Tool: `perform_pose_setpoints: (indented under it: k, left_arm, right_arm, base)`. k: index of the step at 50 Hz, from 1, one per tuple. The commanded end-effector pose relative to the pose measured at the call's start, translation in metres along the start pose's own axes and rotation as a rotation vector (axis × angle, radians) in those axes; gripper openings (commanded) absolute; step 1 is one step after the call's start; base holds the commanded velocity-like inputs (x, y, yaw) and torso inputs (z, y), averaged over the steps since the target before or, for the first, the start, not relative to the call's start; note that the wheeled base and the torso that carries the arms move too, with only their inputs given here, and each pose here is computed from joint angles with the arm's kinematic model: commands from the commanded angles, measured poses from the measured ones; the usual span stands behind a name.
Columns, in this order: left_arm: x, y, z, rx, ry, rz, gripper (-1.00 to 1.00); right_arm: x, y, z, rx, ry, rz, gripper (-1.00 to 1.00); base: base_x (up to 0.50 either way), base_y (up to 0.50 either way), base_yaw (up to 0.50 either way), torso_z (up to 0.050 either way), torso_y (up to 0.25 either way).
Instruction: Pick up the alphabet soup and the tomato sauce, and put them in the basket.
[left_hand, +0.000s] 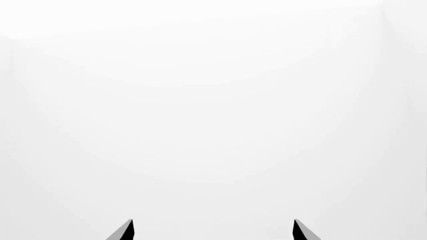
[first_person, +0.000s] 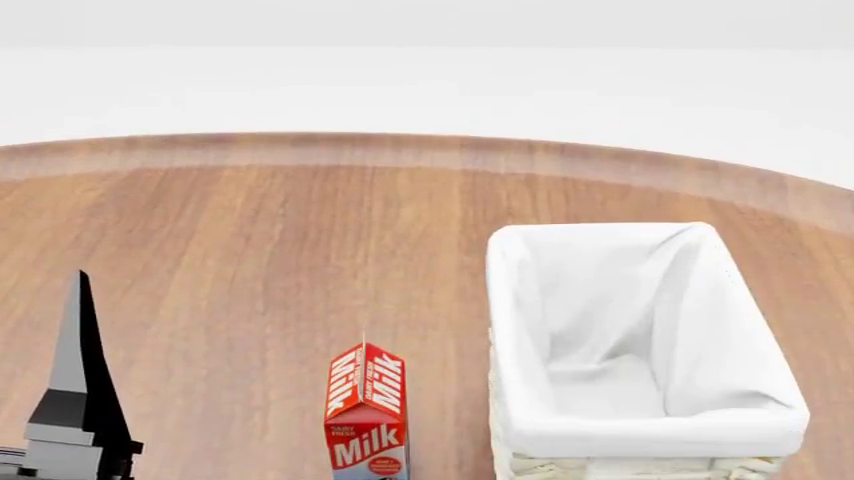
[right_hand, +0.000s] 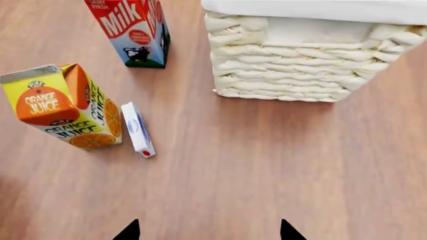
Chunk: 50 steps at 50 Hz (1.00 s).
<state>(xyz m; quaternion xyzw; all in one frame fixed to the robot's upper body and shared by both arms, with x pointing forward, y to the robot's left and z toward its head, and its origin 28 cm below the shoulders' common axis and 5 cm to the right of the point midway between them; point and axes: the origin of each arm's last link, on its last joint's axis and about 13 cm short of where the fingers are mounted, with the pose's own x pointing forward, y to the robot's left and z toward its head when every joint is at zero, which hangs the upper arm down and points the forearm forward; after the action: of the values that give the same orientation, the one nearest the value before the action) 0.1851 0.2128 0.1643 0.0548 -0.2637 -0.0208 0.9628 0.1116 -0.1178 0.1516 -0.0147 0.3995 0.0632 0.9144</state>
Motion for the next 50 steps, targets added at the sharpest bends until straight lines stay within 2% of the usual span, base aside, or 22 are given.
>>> perform_pose_setpoints:
  k: [1,21,50]
  left_arm:
    - [0.0,0.0,-0.001,-0.001,0.002,-0.001,1.0]
    - [-0.001,-0.001,-0.002,-0.003,0.003,0.0,1.0]
    - [-0.001,-0.001,-0.004,0.002,0.01,-0.006,1.0]
  right_arm:
    - [0.003,-0.001,-0.008,-0.005,0.022,-0.006,1.0]
    - [0.015,-0.005,-0.031,-0.006,0.109,-0.027,1.0]
    - [0.017,-0.006,-0.035,-0.009,0.114,-0.032,1.0]
  base:
    - [0.0,0.0,0.0,0.0,0.0]
    - [0.0,0.0,0.0,0.0,0.0]
    - [0.0,0.0,0.0,0.0,0.0]
